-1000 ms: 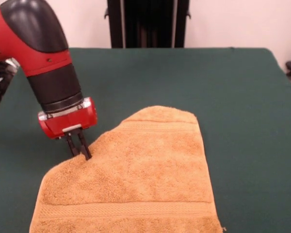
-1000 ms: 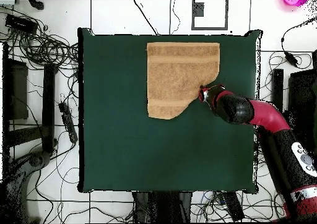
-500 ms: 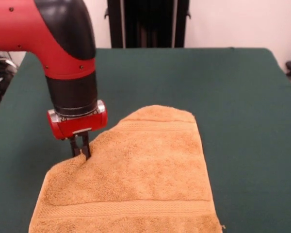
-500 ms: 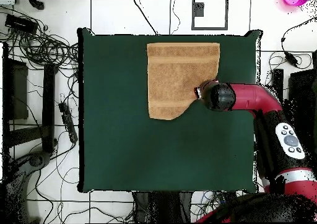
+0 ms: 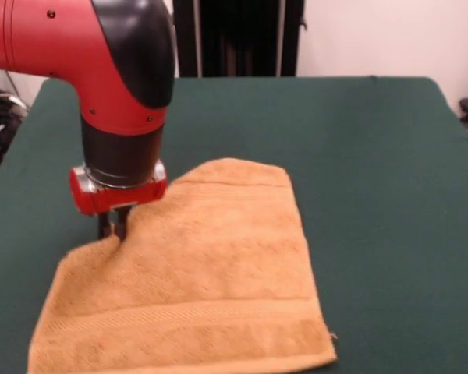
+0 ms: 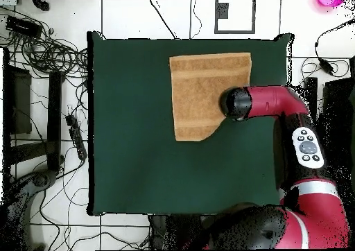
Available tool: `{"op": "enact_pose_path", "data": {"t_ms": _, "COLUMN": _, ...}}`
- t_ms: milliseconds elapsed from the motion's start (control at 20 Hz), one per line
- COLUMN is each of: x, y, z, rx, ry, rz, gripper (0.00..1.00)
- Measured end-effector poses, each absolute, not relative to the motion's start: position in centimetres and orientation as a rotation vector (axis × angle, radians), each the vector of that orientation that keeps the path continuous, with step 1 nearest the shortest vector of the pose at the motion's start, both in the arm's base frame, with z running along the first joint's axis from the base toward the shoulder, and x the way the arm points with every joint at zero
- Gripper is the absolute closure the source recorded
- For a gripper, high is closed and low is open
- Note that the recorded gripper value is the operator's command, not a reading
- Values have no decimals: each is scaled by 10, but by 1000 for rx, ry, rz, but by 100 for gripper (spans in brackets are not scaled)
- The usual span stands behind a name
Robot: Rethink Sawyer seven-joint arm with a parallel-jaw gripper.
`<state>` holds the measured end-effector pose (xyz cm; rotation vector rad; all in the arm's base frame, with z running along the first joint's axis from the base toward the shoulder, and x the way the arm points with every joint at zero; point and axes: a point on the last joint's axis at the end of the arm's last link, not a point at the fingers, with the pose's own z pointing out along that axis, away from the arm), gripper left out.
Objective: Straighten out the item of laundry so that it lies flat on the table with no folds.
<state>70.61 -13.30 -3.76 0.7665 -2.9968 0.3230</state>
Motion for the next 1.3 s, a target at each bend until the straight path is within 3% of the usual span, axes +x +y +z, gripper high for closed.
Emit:
{"op": "enact_pose_path", "data": {"t_ms": 700, "x": 629, "y": -214, "z": -5, "rx": 592, "ry": -2546, "rz": 579, "gripper": 100}}
{"op": "enact_pose_path", "data": {"t_ms": 1300, "x": 600, "y": -248, "z": 23, "rx": 539, "ry": -2402, "rz": 725, "gripper": 100}}
